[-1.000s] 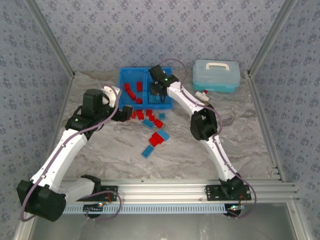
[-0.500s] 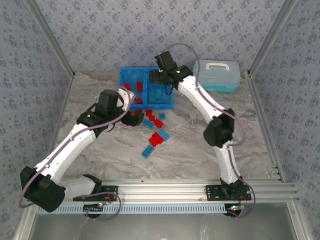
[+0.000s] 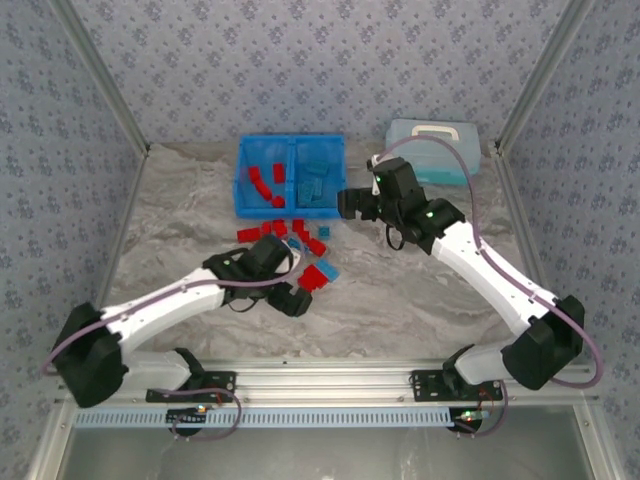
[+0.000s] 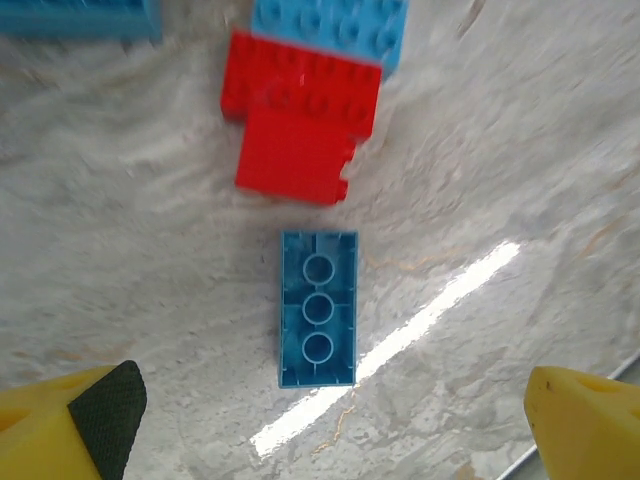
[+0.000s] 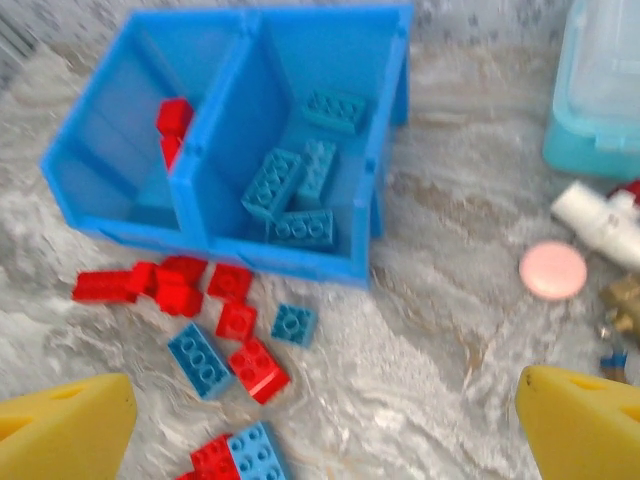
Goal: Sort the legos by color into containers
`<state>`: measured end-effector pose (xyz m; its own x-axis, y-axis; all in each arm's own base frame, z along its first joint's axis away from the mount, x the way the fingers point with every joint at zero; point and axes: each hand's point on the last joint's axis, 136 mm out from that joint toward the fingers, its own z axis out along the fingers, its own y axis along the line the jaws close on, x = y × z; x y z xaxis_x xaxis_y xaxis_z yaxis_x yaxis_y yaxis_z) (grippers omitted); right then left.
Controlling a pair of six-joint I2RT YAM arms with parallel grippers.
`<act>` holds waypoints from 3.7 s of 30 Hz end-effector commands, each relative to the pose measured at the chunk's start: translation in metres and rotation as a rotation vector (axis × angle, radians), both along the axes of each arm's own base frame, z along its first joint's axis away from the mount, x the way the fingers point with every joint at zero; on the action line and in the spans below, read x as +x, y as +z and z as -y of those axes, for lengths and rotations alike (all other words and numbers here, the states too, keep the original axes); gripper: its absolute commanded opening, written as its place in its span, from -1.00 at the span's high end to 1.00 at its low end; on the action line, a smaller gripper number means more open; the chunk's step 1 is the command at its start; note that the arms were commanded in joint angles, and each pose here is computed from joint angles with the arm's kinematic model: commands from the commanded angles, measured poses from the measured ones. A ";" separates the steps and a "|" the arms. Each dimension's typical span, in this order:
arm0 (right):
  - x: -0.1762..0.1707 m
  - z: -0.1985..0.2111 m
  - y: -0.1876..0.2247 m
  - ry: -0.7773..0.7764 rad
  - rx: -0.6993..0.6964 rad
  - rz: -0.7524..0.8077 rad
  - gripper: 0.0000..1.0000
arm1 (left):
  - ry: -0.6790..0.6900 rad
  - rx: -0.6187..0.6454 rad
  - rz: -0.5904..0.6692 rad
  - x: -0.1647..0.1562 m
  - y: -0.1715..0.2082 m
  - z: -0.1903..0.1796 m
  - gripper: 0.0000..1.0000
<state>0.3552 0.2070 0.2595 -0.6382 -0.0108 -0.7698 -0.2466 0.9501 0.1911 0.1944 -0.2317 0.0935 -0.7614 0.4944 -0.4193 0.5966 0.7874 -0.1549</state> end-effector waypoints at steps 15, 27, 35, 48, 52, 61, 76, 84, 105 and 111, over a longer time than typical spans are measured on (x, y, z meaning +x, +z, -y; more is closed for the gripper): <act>-0.001 0.026 -0.011 -0.131 -0.018 -0.049 -1.00 | -0.003 0.189 -0.034 0.009 -0.072 0.010 0.13; -0.007 0.035 0.006 -0.162 0.003 -0.022 -1.00 | 0.099 -0.131 0.295 0.060 0.085 0.034 0.38; -0.012 0.041 0.015 -0.194 0.048 0.000 -1.00 | 0.288 -0.202 0.485 0.205 0.162 0.058 0.42; -0.032 0.056 0.030 -0.220 0.094 0.031 -1.00 | 0.424 -0.070 0.341 0.349 0.079 0.086 0.32; -0.034 0.057 0.032 -0.218 0.093 0.034 -1.00 | 0.415 -0.086 0.329 0.350 0.081 0.092 -0.01; -0.027 0.054 0.032 -0.216 0.093 0.039 -1.00 | 0.310 -0.206 0.358 0.303 0.171 0.086 -0.29; -0.001 0.034 0.007 -0.169 0.077 -0.030 -1.00 | -0.360 -0.094 0.227 0.060 0.105 0.044 -0.56; -0.003 0.039 0.001 -0.182 0.068 -0.045 -1.00 | -0.323 -0.021 0.102 0.051 0.024 0.045 -0.91; -0.008 0.047 -0.001 -0.204 0.061 -0.057 -1.00 | -0.232 0.167 -0.044 0.057 -0.061 0.039 0.01; -0.011 0.050 0.001 -0.213 0.068 -0.055 -1.00 | -0.237 0.154 -0.048 0.052 -0.056 0.038 0.15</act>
<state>0.3494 0.1650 0.2495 -0.6746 0.1574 -0.7212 -0.0465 0.9660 0.2543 0.2532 -0.2725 0.0357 -0.6352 0.7141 -0.2942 0.7596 0.6466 -0.0707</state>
